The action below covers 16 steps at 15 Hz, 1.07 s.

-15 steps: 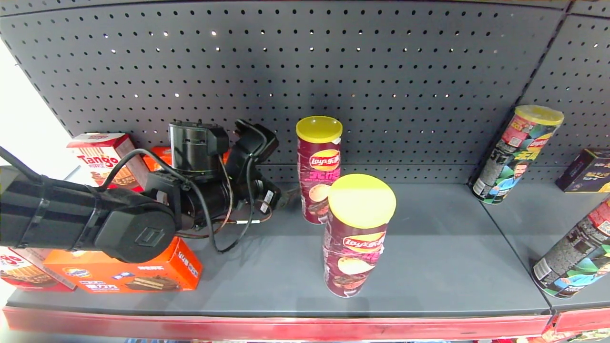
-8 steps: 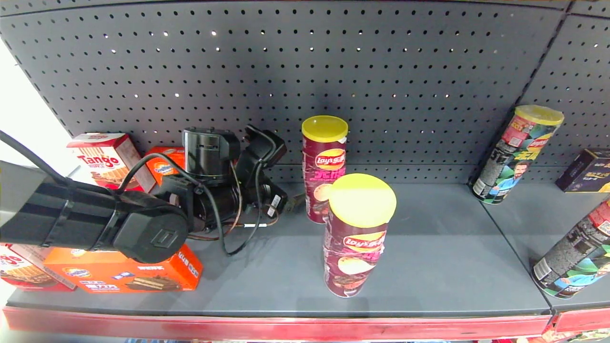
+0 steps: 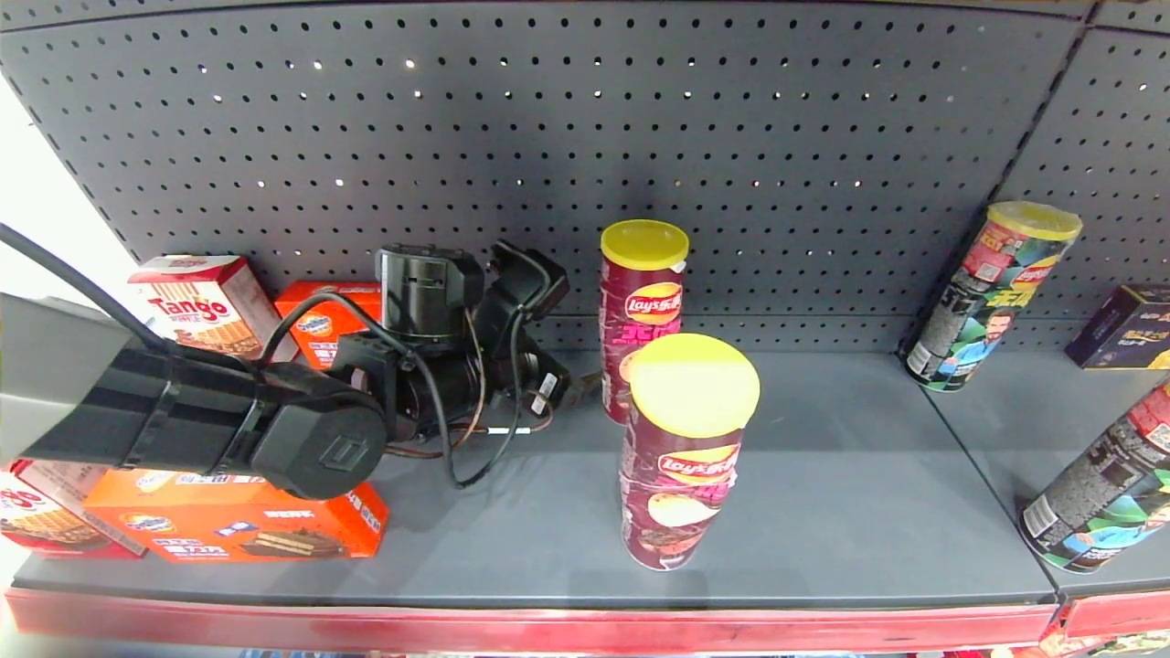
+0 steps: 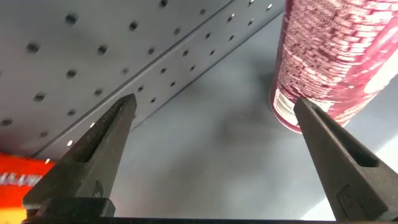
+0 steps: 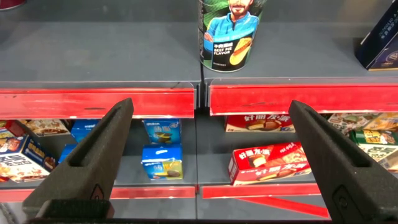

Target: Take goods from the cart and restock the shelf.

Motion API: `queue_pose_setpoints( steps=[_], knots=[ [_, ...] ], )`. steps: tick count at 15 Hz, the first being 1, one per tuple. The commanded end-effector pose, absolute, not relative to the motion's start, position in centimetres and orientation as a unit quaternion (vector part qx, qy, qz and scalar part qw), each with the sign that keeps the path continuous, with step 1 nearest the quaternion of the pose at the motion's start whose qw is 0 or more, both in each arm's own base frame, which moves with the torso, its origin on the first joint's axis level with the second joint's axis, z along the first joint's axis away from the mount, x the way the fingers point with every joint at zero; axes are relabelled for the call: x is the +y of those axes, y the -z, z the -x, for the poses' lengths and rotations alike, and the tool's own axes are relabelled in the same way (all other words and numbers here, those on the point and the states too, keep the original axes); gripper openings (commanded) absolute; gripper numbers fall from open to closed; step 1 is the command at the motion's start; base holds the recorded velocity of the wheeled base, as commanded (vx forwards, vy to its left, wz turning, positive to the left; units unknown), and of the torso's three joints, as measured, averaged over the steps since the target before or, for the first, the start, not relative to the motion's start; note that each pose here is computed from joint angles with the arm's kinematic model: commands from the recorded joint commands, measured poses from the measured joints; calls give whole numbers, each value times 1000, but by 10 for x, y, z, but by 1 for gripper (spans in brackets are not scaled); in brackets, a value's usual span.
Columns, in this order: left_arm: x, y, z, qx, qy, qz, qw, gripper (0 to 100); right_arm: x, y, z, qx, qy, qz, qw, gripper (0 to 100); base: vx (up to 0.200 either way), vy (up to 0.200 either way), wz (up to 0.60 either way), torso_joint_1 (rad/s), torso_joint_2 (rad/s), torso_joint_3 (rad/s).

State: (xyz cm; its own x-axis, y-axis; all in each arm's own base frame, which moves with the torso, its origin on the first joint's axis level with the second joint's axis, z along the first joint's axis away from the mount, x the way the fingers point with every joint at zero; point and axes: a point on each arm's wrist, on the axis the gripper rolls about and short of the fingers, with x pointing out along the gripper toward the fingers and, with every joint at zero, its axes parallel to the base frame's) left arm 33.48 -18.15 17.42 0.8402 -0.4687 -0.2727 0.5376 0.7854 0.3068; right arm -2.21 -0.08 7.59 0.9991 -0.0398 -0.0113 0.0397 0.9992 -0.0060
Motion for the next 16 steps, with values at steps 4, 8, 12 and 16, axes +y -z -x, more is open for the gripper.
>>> queue_pose_setpoints(
  steps=[4, 8, 12, 16],
  knots=[
    [-184, -172, -337, 91, 269, -189, 940, 100, -1, -76, 22, 5, 20, 3, 1000, 100, 0, 0, 0, 0, 0, 0],
    [-177, -181, -331, 82, 263, -187, 943, 100, -1, -76, 22, 5, 20, 3, 1000, 100, 0, 0, 0, 0, 0, 0],
    [-163, -212, -310, 49, 256, -178, 949, 100, -1, -76, 22, 6, 20, 3, 1000, 100, 0, 0, 0, 0, 0, 0],
    [-139, -241, -285, 13, 235, -169, 957, 100, -1, -76, 22, 5, 20, 3, 1000, 100, 0, 0, 0, 0, 0, 0]
  ],
)
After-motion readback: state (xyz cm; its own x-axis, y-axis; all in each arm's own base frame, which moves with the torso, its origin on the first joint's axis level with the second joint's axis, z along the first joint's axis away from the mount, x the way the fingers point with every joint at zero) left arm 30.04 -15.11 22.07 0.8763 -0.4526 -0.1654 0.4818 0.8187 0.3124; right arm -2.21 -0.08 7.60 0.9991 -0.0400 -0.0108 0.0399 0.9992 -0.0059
